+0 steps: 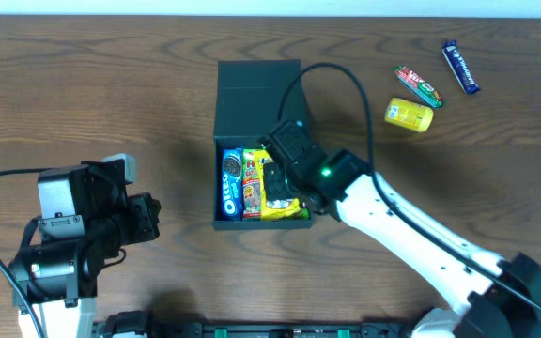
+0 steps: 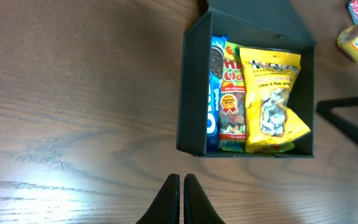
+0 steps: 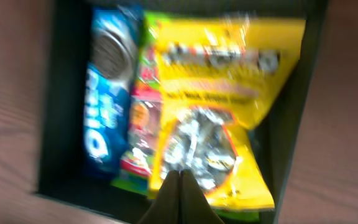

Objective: Pack container
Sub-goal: 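Push the Hacks bag down into the box and release it, then move the right gripper to the yellow cylindrical container and grasp it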

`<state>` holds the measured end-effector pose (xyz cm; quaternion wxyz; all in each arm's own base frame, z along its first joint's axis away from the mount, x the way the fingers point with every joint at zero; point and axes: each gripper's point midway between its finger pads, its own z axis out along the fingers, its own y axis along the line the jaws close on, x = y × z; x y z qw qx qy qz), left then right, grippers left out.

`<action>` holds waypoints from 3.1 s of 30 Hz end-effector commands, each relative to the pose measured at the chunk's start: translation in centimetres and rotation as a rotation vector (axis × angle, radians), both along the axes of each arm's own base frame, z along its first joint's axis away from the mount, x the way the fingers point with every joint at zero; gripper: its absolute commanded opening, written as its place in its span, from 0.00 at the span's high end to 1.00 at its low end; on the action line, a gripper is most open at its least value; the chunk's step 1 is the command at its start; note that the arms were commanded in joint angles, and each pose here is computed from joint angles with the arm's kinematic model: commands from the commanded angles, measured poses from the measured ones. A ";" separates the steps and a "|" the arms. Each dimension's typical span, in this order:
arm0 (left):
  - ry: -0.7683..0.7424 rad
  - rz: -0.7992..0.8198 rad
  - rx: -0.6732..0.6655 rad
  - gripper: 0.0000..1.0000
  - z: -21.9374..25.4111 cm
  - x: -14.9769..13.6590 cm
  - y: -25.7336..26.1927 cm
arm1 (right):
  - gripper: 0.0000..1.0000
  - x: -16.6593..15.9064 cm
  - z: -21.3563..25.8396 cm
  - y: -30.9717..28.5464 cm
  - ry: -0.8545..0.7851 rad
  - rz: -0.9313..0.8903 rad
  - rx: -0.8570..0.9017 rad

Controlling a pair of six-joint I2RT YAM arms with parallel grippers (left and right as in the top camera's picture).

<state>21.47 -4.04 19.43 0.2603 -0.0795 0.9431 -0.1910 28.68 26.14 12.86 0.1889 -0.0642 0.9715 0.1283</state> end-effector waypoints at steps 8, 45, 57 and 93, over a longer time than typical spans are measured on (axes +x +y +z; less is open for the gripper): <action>-0.019 -0.017 0.016 0.94 0.5 0.1 0.0 | 0.99 1.1 -7.1 0.2 0.089 -0.002 -0.118; -0.022 -0.029 0.024 0.94 0.4 0.1 0.0 | 0.99 9.8 7.0 -26.4 -0.214 -0.327 -0.319; -0.025 -0.038 0.030 0.94 0.4 0.1 0.0 | 0.99 14.7 4.7 -26.5 -0.332 0.393 -0.655; -0.038 -0.042 0.038 0.91 0.5 0.3 0.1 | 0.20 19.3 -12.1 -29.1 -0.236 0.716 -0.566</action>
